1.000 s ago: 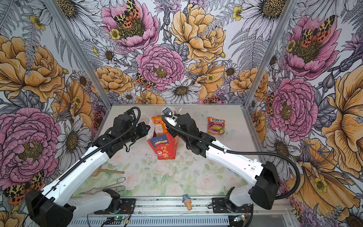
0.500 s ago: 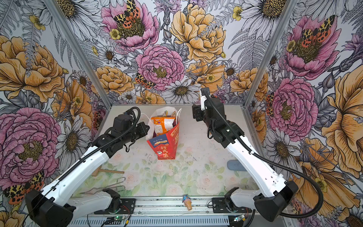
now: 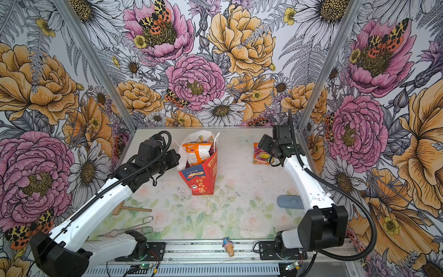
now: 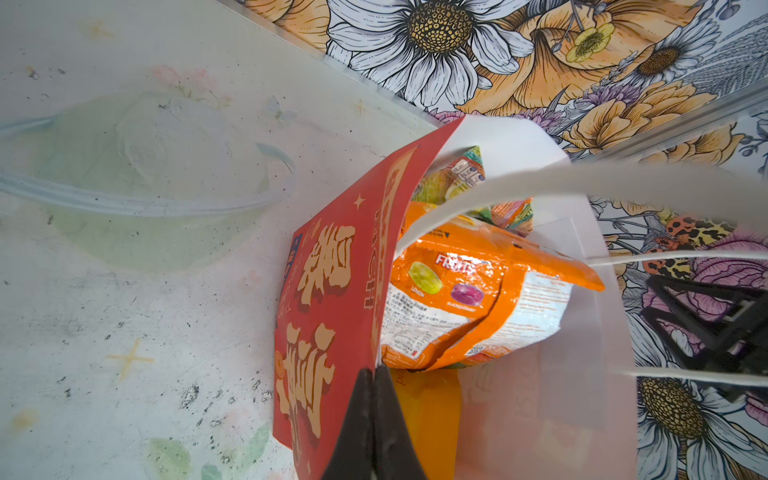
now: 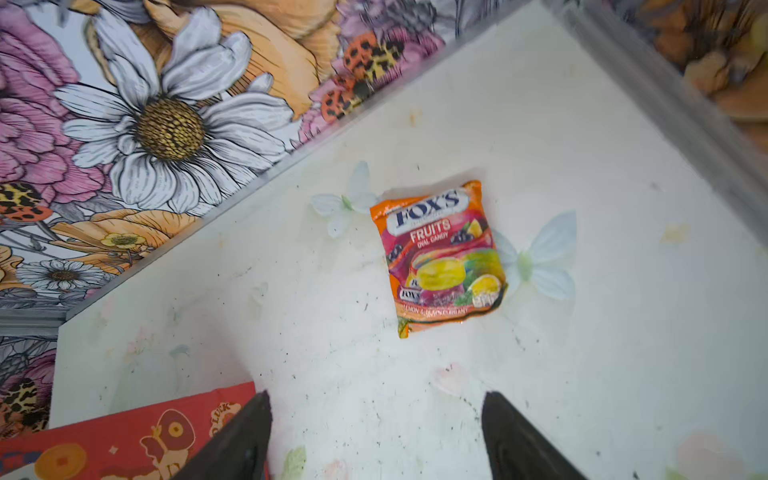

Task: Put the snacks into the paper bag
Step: 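Raise the right gripper and move it over the last FOX'S bag, then lower the right gripper onto the last FOX'S Fruits bag and grasp it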

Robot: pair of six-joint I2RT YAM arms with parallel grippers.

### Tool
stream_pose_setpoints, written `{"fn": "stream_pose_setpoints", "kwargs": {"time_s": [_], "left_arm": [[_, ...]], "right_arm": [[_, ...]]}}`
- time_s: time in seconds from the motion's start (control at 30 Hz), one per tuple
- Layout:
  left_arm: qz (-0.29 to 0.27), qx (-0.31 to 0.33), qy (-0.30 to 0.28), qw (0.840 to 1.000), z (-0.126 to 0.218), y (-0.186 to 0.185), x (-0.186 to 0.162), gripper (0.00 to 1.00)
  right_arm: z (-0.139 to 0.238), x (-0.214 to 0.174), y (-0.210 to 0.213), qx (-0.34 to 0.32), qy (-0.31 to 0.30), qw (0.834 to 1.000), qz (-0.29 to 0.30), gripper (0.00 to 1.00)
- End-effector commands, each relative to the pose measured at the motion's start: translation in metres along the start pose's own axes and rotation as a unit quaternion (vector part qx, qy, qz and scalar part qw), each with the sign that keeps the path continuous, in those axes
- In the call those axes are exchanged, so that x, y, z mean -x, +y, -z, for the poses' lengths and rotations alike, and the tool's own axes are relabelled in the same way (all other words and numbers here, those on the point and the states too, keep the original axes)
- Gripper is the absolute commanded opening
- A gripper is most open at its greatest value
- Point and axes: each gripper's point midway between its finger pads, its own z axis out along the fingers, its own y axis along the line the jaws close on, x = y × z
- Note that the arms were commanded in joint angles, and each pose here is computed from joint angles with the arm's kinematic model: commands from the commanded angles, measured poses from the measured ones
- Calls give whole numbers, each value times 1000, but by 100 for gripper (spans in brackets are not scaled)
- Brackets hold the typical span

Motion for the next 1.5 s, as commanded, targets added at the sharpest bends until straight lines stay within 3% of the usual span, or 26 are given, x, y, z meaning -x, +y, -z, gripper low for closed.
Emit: {"fn": "stream_pose_setpoints", "kwargs": {"time_s": [0.0, 0.1, 0.23, 0.3, 0.53, 0.73, 0.93, 1.1, 1.47], "left_arm": [[-10, 4, -12, 1000, 11, 0, 5, 0], [-9, 5, -11, 1000, 11, 1, 5, 0], [-9, 2, -9, 1000, 11, 0, 4, 0], [-9, 2, -9, 1000, 11, 1, 4, 0], [-7, 2, -8, 1000, 11, 2, 4, 0], [-7, 3, -8, 1000, 9, 2, 5, 0], [-7, 0, -3, 1000, 8, 1, 4, 0], [-7, 2, -9, 1000, 11, 4, 7, 0], [6, 7, -7, 1000, 12, 14, 8, 0]], "right_arm": [[-10, -5, 7, 33, 21, 995, -92, 81], [-22, -10, -1, 19, 29, 991, -127, 82], [-33, -7, -15, -6, 27, 992, -126, 90], [-40, -4, -20, -18, 32, 995, -94, 95], [-66, 0, -34, -81, 97, 991, 37, 96], [-76, 24, -37, -120, 123, 972, 161, 98], [-101, 36, -42, -143, 154, 950, 229, 99], [-129, 30, -53, -154, 187, 938, 247, 100], [-166, -7, -67, -146, 250, 930, 226, 100]]}}
